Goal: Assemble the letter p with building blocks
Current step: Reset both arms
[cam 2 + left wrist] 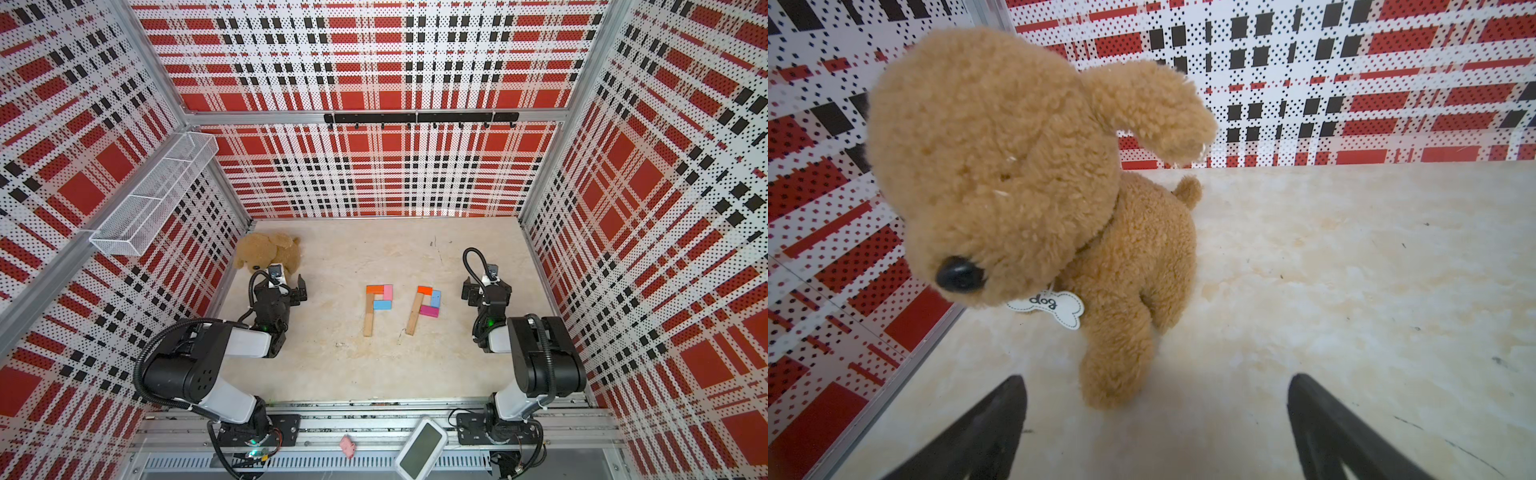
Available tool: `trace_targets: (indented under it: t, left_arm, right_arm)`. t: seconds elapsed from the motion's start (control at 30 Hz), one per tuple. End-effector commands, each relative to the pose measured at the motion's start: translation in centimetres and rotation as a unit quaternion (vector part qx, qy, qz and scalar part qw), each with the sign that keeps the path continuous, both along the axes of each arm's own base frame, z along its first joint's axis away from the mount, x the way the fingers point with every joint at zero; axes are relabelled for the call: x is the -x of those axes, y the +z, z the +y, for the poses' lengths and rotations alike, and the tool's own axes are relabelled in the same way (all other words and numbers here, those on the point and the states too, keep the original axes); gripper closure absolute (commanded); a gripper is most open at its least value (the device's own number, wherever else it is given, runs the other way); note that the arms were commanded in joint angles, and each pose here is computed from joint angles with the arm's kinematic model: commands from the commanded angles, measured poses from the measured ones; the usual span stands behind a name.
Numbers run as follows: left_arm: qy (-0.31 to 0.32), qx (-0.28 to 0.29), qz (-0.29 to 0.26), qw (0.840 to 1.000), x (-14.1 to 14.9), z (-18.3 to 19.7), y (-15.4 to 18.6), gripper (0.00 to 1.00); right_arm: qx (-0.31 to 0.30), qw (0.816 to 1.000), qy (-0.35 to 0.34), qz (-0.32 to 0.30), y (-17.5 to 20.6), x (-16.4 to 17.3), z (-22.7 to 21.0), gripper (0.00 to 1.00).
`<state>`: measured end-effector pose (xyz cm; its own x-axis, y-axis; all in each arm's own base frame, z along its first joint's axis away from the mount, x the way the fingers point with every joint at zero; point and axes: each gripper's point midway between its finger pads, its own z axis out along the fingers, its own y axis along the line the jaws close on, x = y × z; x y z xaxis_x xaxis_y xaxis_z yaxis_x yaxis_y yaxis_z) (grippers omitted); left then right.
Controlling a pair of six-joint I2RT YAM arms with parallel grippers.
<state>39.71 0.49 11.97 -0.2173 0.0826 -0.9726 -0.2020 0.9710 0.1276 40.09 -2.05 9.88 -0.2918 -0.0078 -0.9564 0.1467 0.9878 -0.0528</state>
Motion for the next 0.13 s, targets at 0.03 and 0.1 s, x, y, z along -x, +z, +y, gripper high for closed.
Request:
trace_targets:
  t: [0.03,0.1]
  left_arm:
    - [0.002,-0.004,-0.005,1.000,-0.4,0.0,0.4,0.01]
    - [0.002,-0.004,-0.006,1.000,-0.4,0.0,0.4,0.01]
  right_arm:
    - [0.014,1.000,0.021,-0.016,1.0,-0.6,0.7,0.00]
    - [0.022,0.999,0.044,-0.019,1.1,-0.6,1.7,0.00]
